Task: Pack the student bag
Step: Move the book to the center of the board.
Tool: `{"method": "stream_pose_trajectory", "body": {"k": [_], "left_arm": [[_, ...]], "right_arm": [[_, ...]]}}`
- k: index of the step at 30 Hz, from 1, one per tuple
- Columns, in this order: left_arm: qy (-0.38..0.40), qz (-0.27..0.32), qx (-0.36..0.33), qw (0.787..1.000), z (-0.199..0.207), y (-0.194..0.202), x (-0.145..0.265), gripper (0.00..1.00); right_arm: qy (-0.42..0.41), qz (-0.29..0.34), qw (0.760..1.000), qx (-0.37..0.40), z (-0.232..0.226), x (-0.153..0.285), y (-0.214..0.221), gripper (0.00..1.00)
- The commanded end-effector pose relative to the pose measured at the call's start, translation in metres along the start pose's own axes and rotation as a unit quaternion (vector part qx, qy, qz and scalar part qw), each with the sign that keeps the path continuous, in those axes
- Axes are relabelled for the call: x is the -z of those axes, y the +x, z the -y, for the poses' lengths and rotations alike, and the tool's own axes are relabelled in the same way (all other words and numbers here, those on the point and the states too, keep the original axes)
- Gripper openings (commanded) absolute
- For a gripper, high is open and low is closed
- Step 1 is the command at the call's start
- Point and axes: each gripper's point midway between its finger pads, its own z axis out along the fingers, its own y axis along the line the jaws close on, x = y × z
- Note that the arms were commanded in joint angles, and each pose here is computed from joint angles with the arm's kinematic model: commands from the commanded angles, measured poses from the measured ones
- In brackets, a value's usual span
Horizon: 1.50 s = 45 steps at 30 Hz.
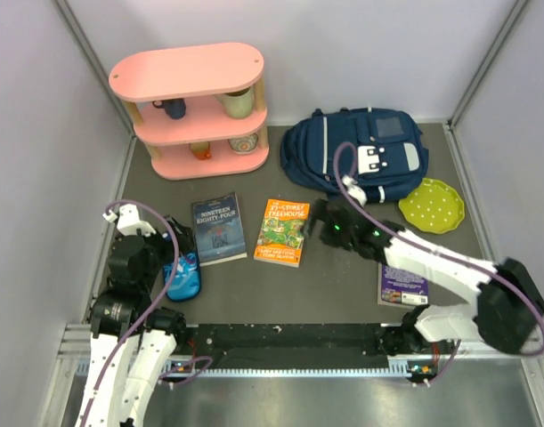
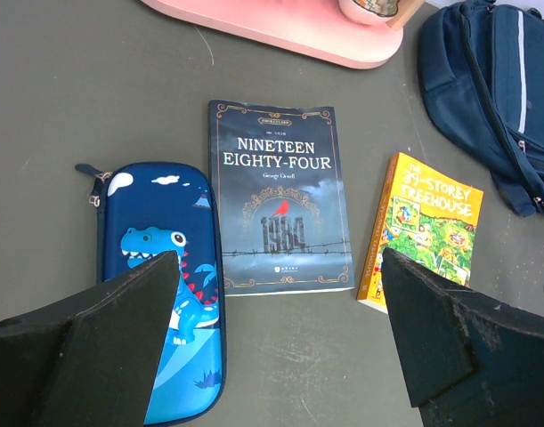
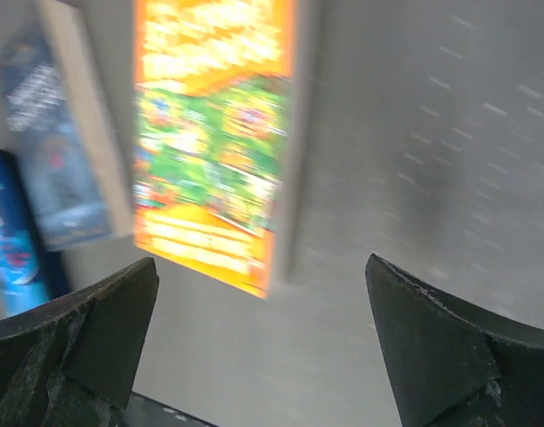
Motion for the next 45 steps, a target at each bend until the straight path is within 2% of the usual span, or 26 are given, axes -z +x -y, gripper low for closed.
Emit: {"method": "stream_pose_trajectory", "body": {"k": [1,3,4,6,7,8,14,19,26,31,36,37,39,40,45], "left_arm": [[0.001,0.018,0.006,1.000,0.002,-0.009,0.001,0.99],[0.001,0.023,0.008,1.000,0.001,-0.010,0.002,0.99],[-0.001,0.025,0.008,1.000,0.001,-0.011,0.003,0.99],[-0.001,0.027,0.010,1.000,0.000,-0.011,0.004,0.99],[-0.001,0.028,0.010,1.000,0.000,-0.012,0.004,0.99],[-0.002,0.030,0.010,1.000,0.000,-0.012,0.004,0.99],[-0.016,0.036,0.013,0.999,-0.005,-0.015,0.006,0.99],[-0.015,0.036,0.014,0.999,-0.005,-0.014,0.006,0.99],[-0.015,0.036,0.014,0.999,-0.005,-0.014,0.006,0.99],[-0.014,0.036,0.014,0.999,-0.004,-0.014,0.006,0.99],[-0.014,0.035,0.014,0.999,-0.005,-0.014,0.005,0.99],[-0.014,0.037,0.014,0.999,-0.004,-0.014,0.006,0.99],[-0.012,0.037,0.014,0.999,-0.004,-0.014,0.006,0.99],[-0.011,0.038,0.014,0.999,-0.003,-0.015,0.006,0.99],[-0.009,0.034,0.013,0.999,-0.003,-0.013,0.005,0.99]], "right_arm": [[-0.089,0.004,0.996,-0.012,-0.094,-0.022,-0.023,0.99],[-0.117,0.012,0.993,-0.019,-0.132,-0.030,-0.031,0.99],[-0.098,-0.004,0.995,-0.016,-0.133,-0.053,-0.019,0.99],[-0.123,-0.010,0.992,-0.032,-0.167,-0.059,-0.025,0.99],[-0.107,-0.026,0.993,-0.029,-0.167,-0.079,-0.012,0.99],[-0.115,-0.009,0.993,-0.035,-0.184,-0.080,-0.022,0.99],[-0.098,-0.003,0.993,-0.064,-0.210,-0.129,-0.004,0.98],[-0.116,-0.006,0.992,-0.051,-0.232,-0.142,0.000,0.98],[0.002,0.007,0.999,-0.039,-0.177,-0.172,0.016,0.99],[0.056,-0.017,0.998,-0.021,-0.131,-0.179,0.035,0.99],[0.103,-0.019,0.994,-0.008,-0.075,-0.158,0.038,0.99],[0.125,-0.025,0.992,0.002,-0.048,-0.154,0.045,0.99],[0.128,-0.022,0.991,0.006,-0.033,-0.137,0.038,0.99],[0.149,-0.029,0.988,0.009,-0.006,-0.133,0.045,0.99],[0.162,-0.017,0.987,0.000,0.036,-0.099,0.037,0.99]]}}
